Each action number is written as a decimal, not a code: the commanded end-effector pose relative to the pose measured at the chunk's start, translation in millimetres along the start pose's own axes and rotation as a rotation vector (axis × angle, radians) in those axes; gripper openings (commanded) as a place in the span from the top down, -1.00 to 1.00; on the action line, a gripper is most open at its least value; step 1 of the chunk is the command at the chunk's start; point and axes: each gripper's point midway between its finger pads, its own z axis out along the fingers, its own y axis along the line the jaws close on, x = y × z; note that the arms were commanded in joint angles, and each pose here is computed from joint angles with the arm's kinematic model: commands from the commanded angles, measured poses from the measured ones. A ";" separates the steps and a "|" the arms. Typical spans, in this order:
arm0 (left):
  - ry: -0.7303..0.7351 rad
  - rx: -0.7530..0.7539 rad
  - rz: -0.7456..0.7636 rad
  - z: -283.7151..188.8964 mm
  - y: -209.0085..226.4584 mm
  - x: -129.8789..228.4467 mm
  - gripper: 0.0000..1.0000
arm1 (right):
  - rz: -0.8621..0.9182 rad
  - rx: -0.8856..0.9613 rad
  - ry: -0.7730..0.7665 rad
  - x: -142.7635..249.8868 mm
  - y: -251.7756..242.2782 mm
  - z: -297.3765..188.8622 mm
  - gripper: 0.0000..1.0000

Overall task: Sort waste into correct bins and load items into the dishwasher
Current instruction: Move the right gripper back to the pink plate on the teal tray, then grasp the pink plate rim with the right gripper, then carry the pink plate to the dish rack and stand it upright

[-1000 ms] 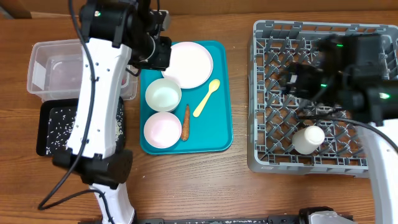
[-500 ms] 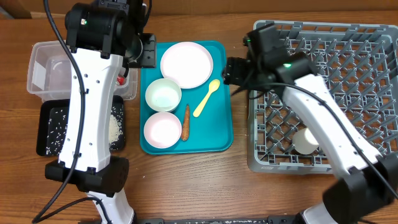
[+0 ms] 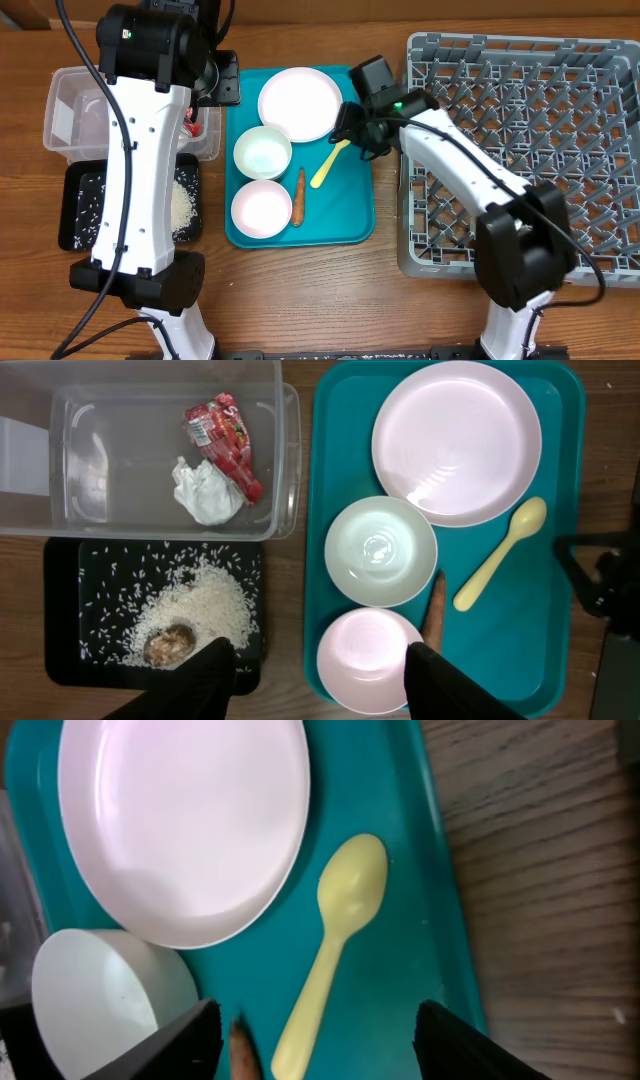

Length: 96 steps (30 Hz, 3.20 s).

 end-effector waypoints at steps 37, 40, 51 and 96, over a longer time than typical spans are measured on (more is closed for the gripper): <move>-0.015 -0.008 -0.016 -5.5 2.3 -0.1 -0.17 | 0.013 0.009 -0.246 -35.5 9.4 95.0 0.28; -0.015 -0.008 -0.016 -5.5 2.3 -0.1 -0.17 | 0.016 0.013 -0.244 -36.1 7.0 96.7 0.37; -0.015 -0.008 -0.017 -5.5 2.3 -0.1 -0.17 | 0.027 0.058 -0.211 -35.6 -5.2 96.2 0.86; -0.053 0.002 -0.023 -5.5 -0.6 -9.6 -0.89 | -0.271 1.155 -0.668 -172.9 -179.3 -264.7 0.92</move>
